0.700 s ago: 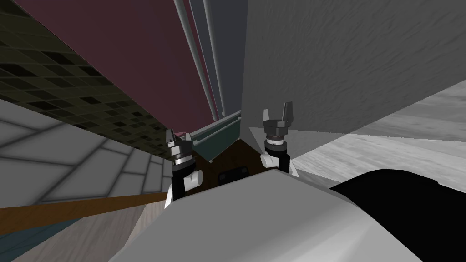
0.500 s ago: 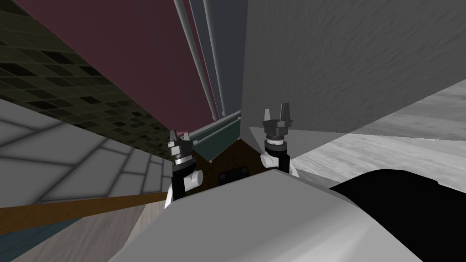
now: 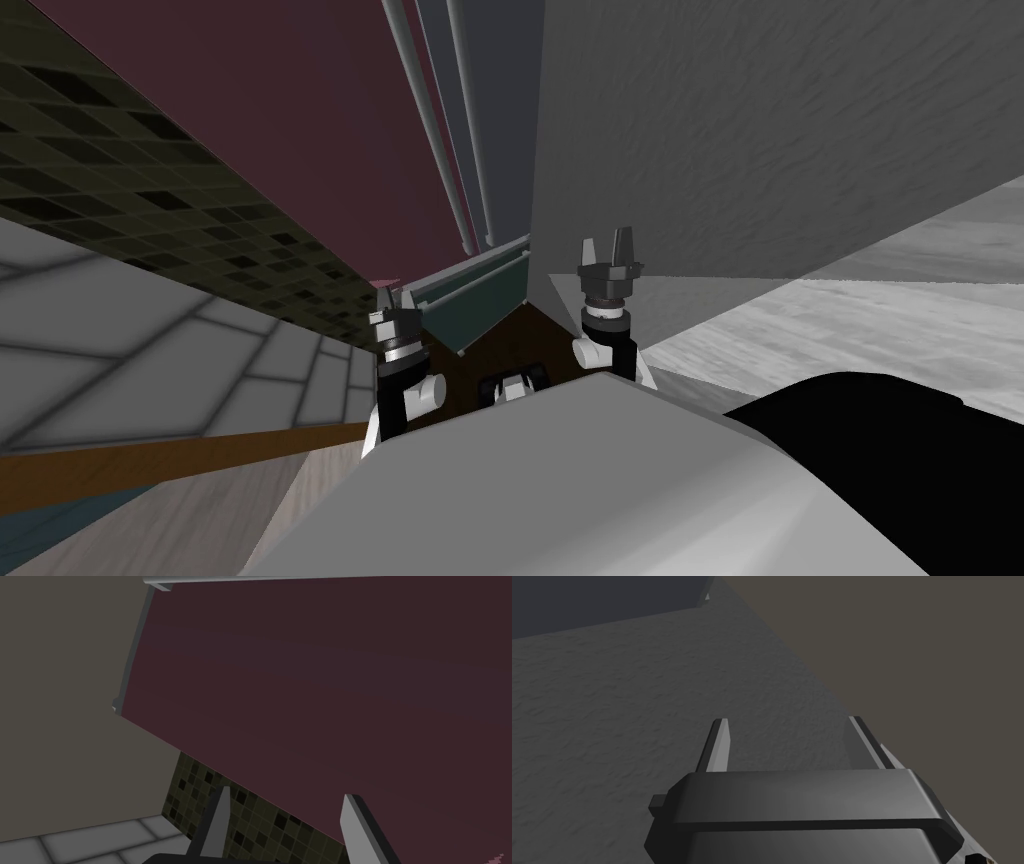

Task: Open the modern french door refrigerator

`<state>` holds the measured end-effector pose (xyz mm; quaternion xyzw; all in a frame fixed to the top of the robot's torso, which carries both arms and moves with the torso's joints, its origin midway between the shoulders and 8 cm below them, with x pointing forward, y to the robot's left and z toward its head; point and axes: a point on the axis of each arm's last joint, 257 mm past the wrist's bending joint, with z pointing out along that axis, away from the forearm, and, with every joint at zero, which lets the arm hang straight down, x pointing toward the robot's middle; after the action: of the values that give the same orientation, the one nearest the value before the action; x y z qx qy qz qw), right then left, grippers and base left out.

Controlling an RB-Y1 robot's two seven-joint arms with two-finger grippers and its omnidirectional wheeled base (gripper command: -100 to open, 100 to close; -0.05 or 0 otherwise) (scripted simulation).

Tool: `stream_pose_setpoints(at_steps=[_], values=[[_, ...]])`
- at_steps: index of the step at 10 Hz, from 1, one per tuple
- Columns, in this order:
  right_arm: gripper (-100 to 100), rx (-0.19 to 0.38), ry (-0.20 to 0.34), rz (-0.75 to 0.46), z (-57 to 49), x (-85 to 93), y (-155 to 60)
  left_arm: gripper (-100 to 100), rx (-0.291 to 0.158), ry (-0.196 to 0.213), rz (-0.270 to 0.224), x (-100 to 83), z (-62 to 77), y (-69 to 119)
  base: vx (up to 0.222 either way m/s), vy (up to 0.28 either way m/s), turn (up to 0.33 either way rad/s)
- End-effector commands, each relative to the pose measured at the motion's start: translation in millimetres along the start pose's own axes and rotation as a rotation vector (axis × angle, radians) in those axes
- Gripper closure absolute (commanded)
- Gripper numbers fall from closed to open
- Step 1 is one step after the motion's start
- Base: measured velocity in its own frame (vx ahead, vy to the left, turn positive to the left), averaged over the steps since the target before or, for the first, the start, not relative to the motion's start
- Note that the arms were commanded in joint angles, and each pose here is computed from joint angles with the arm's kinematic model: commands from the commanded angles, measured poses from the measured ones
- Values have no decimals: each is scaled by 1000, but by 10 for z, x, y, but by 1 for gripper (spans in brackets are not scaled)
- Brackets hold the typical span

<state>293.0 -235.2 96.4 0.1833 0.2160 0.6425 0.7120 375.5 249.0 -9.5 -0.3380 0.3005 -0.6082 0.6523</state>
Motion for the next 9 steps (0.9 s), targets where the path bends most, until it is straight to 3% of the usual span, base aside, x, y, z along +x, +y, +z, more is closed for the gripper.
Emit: stream_pose_setpoints(at_steps=[1, 2, 3, 6, 9], values=[[0, 0, 0, 0, 0, 0, 0, 0, 0, 0, 0, 0, 0, 0, 0, 0, 0], [0, 0, 0, 0, 0, 0, 0, 0, 0, 0, 0, 0, 0, 0, 0, 0, 0], [0, 0, 0, 0, 0, 0, 0, -100, -9, 37, 18, 26, -19, 42, 14, 4, 10], [0, 1, 0, 0, -1, 0, -2, -100, -37, 101, 47, 46, -73, 189, 33, 12, 21], [0, 1, 0, 0, -1, 0, -2, -100, -75, 131, 56, 3, -136, 395, 61, 16, 28]])
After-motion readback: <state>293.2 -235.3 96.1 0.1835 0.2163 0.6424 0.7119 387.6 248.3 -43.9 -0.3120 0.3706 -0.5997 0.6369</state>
